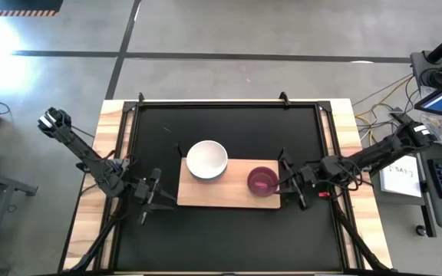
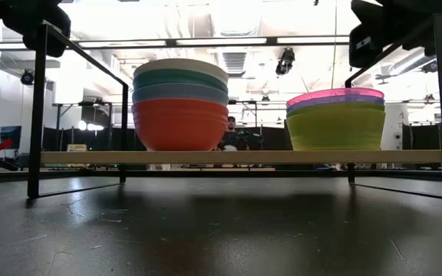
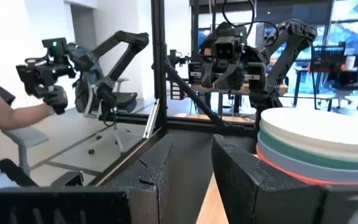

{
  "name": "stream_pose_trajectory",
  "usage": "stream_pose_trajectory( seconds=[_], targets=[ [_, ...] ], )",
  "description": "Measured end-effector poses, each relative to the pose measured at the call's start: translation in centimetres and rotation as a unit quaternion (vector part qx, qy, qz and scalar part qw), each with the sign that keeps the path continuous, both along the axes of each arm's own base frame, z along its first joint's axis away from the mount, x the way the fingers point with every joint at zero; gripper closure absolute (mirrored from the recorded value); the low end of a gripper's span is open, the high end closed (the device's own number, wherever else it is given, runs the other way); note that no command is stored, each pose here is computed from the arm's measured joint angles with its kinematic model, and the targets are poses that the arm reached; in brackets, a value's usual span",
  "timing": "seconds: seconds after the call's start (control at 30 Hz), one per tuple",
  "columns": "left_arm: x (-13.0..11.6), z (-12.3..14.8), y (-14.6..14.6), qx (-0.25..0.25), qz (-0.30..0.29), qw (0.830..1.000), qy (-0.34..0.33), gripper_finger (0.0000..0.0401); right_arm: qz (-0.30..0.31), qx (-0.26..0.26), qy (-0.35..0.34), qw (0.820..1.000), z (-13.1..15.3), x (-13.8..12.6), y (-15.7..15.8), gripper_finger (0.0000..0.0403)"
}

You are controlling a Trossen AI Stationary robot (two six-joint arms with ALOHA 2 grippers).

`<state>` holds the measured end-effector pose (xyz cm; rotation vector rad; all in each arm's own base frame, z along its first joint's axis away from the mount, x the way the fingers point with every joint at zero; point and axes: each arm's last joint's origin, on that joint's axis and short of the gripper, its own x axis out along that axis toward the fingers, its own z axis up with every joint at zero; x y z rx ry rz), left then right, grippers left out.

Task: Place and stack bowls onto a shelf
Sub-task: Return to Home Position

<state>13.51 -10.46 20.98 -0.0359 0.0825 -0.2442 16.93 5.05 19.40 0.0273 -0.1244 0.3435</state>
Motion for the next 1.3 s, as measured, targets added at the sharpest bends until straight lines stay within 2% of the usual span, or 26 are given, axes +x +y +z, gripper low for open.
stream_pose_trajectory(
  seconds=[0.2,0.57,1.3],
  targets=[
    [0.0,0.0,0.0,0.0,0.0,1.0,0.0,0.0288,-0.006,-0.025,-0.028,0.999,-0.5,-0.6,-0.2,0.0305],
    [0.0,0.0,0.0,0.0,0.0,1.0,0.0,0.0288,-0.009,-0.01,-0.077,0.997,-1.3,-2.2,-0.6,0.0305],
    [0.0,0.1,0.1,-0.006,0.012,1.0,-0.004,0.0288,-0.016,-0.046,-0.055,0.997,-2.0,-2.0,-0.6,0.0305]
  ],
)
